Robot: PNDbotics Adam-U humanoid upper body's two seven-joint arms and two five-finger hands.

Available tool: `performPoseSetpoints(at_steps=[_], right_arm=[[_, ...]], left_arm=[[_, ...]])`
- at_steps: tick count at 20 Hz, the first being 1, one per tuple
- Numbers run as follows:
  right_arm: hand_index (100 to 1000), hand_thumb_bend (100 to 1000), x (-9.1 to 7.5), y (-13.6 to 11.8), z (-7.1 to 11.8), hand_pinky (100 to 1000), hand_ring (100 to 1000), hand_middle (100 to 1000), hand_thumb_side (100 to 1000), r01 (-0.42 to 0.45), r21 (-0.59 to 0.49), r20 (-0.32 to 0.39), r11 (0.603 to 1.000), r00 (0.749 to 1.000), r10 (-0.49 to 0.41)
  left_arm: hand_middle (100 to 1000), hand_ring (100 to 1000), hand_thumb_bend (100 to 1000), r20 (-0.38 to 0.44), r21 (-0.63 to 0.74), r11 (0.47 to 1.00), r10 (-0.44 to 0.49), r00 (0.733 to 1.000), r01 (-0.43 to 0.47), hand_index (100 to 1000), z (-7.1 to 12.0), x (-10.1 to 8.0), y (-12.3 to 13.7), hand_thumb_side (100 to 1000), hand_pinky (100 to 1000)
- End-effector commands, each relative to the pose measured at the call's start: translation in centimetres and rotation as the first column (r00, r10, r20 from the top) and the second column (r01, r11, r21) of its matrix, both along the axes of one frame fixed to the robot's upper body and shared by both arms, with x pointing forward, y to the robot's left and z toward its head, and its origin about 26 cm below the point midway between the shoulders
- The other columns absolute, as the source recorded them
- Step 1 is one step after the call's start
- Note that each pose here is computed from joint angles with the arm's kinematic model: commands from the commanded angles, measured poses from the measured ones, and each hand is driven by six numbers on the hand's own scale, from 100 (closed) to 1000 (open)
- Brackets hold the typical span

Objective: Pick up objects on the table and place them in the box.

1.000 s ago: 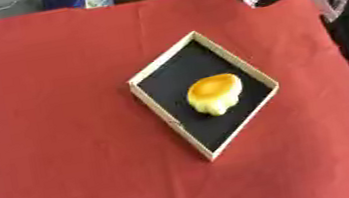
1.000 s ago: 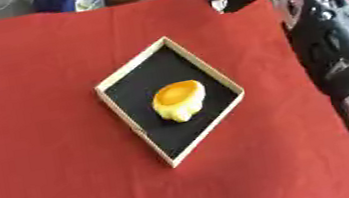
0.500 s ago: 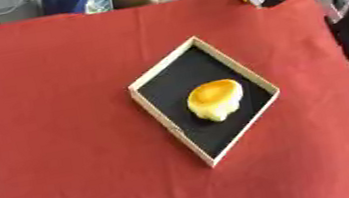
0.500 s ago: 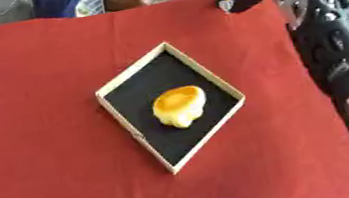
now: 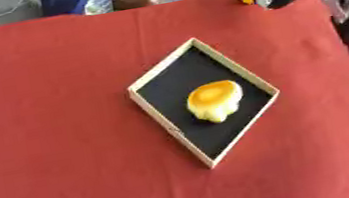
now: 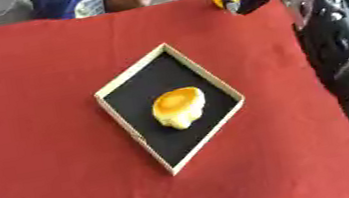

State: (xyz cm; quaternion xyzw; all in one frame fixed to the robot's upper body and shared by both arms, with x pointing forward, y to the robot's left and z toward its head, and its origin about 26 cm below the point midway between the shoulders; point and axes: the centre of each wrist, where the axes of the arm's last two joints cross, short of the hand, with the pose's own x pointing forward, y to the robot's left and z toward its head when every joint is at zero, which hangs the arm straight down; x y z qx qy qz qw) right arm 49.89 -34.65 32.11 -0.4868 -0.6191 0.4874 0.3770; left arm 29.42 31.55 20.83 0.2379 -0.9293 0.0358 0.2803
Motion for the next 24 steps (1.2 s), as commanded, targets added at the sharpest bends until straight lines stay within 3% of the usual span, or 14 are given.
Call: performPoseSetpoints(at_steps=[1,11,18,24], right_arm=[[982,147,-0.6,-1.1,2.0,918,1000,920,235,0.038,-0.005,0.043,0.999,0.998,-0.038],[984,223,-0.6,-0.8,2.5,911,1000,923,193,0.110,-0.018,0.095,0.994,0.990,-0.108],[983,211,-0.8,-0.8,3.3,908,1000,921,167,0.146,-0.010,0.149,0.989,0.978,-0.143],[982,164,-1.3,-0.8,4.5,910,1000,918,150,0.120,0.029,0.198,0.992,0.972,-0.124]], left_arm=[[664,845,100,0.028,0.027,1.000,0.006,1.000,-0.007,788,1.0,-0.3,0.3,676,885],[663,845,100,0.035,0.028,1.000,-0.003,0.999,0.002,787,1.2,-0.2,0.2,677,885],[663,845,100,0.032,0.028,1.000,-0.005,0.999,0.004,787,1.2,-0.2,0.2,678,885],[662,845,100,0.026,0.027,1.000,-0.005,1.000,0.004,786,1.0,-0.2,0.2,678,884]])
